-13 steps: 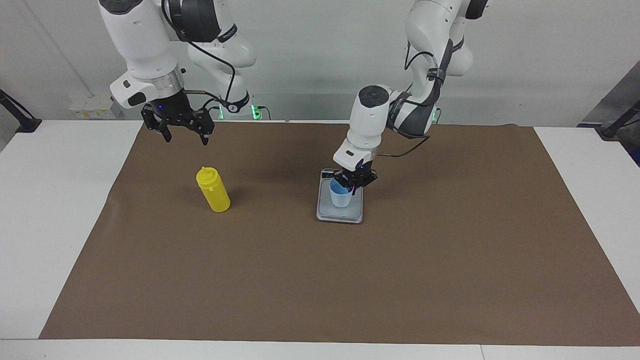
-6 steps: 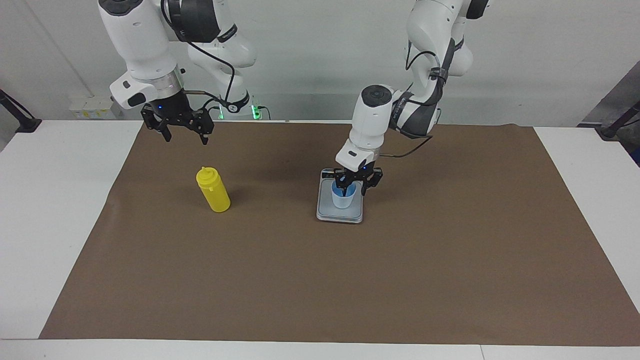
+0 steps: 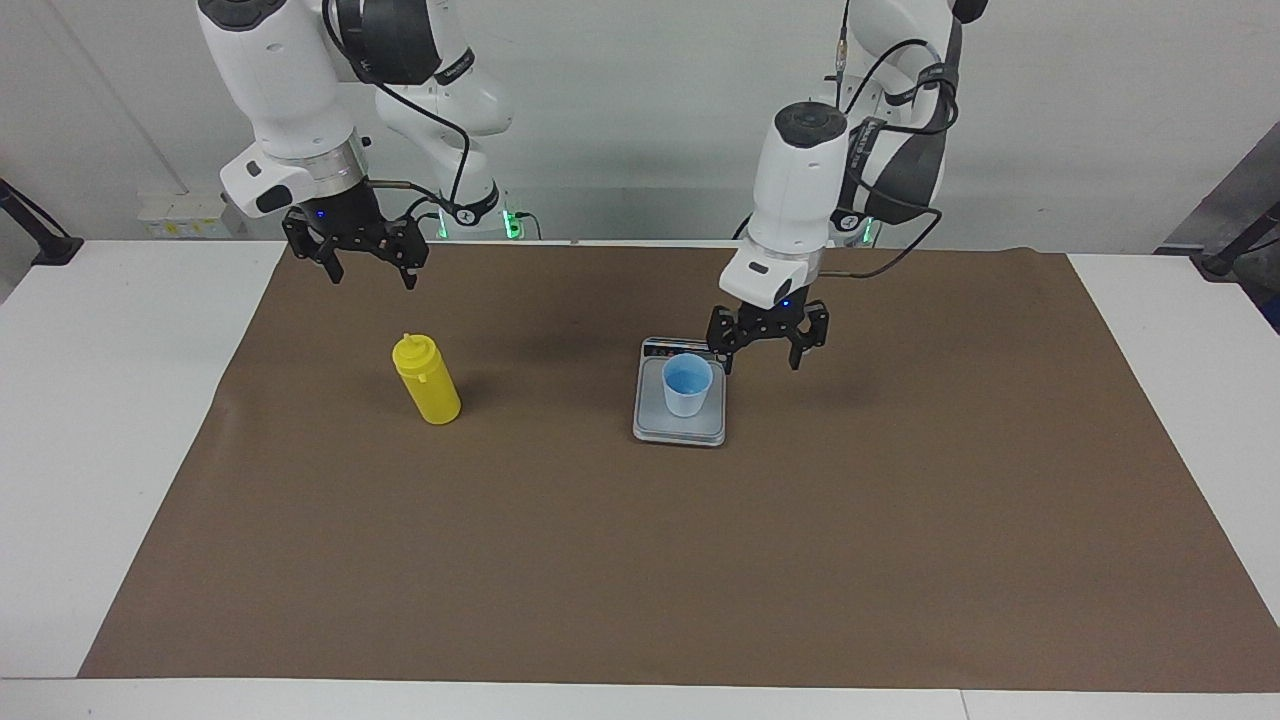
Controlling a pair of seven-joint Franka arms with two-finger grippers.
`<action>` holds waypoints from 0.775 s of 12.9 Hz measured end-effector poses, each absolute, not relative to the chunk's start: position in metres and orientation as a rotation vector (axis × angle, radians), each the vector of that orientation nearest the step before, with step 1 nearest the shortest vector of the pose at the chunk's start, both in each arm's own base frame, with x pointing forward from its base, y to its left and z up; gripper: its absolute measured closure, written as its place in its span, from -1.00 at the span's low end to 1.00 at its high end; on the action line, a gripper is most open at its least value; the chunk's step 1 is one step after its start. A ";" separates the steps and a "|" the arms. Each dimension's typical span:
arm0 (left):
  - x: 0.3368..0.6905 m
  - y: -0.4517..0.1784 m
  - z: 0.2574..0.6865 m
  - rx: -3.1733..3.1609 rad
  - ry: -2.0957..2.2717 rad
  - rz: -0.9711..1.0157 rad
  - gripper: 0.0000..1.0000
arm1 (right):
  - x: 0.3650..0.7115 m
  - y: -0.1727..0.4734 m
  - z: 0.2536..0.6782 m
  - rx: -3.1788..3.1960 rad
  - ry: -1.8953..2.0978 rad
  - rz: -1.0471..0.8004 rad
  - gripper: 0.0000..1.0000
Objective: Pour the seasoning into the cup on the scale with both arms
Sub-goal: 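Withdraw the left gripper from the cup back toward its rest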
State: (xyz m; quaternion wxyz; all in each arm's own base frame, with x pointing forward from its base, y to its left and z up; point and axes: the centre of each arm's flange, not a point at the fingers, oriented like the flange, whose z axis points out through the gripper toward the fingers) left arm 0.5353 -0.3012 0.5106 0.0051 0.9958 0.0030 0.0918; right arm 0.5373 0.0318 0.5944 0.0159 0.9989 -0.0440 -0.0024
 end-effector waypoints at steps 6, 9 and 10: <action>0.549 -0.183 0.562 3.179 -0.180 0.237 -1.00 | 0.539 0.014 0.595 3.106 -0.173 -0.001 -1.00; 0.555 -0.129 0.570 3.189 -0.278 0.192 -1.00 | 0.544 0.015 0.599 3.104 -0.324 0.083 -1.00; 0.556 -0.115 0.571 3.188 -0.300 0.179 -1.00 | 0.548 0.015 0.598 3.101 -0.442 0.108 -1.00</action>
